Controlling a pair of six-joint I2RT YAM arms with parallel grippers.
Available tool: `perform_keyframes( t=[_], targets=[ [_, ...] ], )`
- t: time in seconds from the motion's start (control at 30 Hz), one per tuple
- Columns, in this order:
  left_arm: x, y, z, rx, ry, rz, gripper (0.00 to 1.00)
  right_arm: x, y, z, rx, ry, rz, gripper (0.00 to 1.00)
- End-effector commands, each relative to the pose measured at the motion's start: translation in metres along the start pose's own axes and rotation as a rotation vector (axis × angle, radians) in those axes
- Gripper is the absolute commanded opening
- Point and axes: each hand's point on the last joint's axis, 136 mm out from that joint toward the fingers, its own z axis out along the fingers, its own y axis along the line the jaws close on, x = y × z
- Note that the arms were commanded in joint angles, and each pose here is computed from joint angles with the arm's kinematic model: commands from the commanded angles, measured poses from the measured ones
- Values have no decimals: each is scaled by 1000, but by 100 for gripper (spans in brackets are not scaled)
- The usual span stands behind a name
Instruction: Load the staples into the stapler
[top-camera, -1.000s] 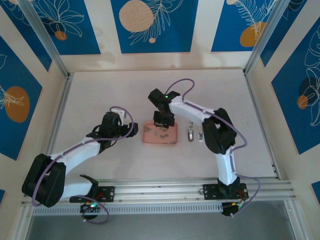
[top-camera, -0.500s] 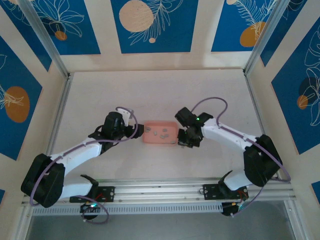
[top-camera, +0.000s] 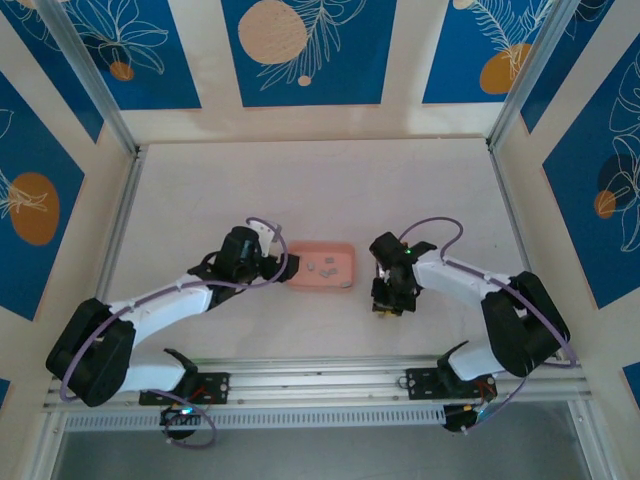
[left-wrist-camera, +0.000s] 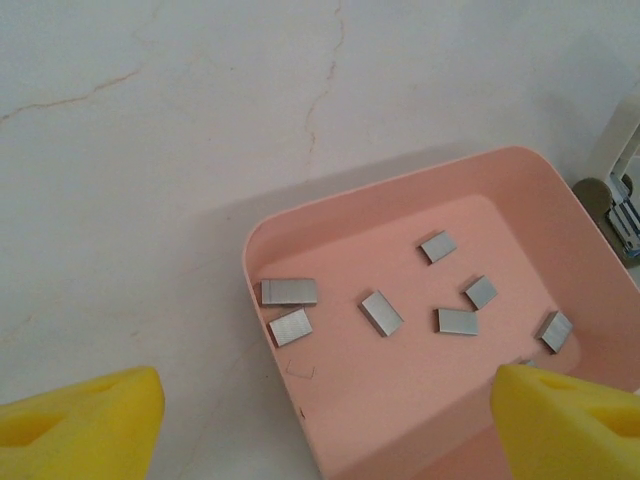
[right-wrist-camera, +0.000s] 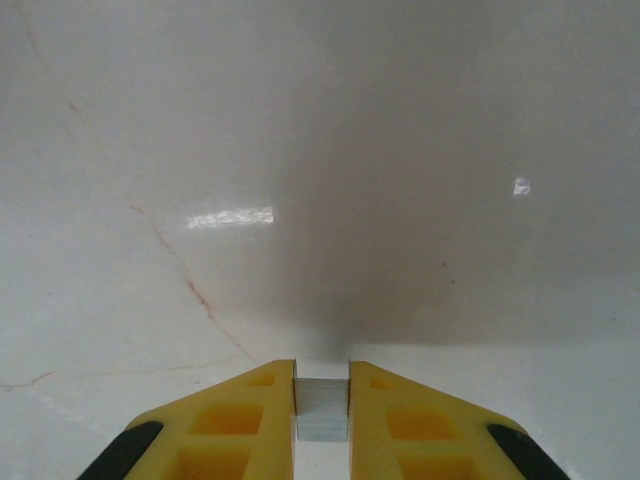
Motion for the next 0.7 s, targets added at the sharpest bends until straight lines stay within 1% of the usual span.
perform_keyframes(
  t=[0.0, 0.2, 0.27, 0.33, 0.43, 0.57, 0.67],
  targets=[
    [-16, -4, 0, -3, -39, 33, 85, -2, 5, -1, -15, 20, -55, 18],
    [-15, -4, -1, -9, -39, 20, 85, -3, 4, 6, 1, 48, -69, 19],
    [-14, -4, -1, -7, -40, 6, 86, -2, 4, 7, 11, 60, -72, 23],
    [-13, -4, 0, -4, -38, -4, 86, 0, 5, 4, 15, 70, -79, 30],
    [-12, -4, -2, -4, -36, -4, 86, -1, 9, -8, 6, 69, -85, 35],
    [-13, -5, -5, -7, -39, 1, 86, -4, 11, -25, -29, 82, -43, 35],
    [-12, -4, -6, -10, -38, 9, 87, -8, 14, -31, -52, 87, -36, 33]
  ],
)
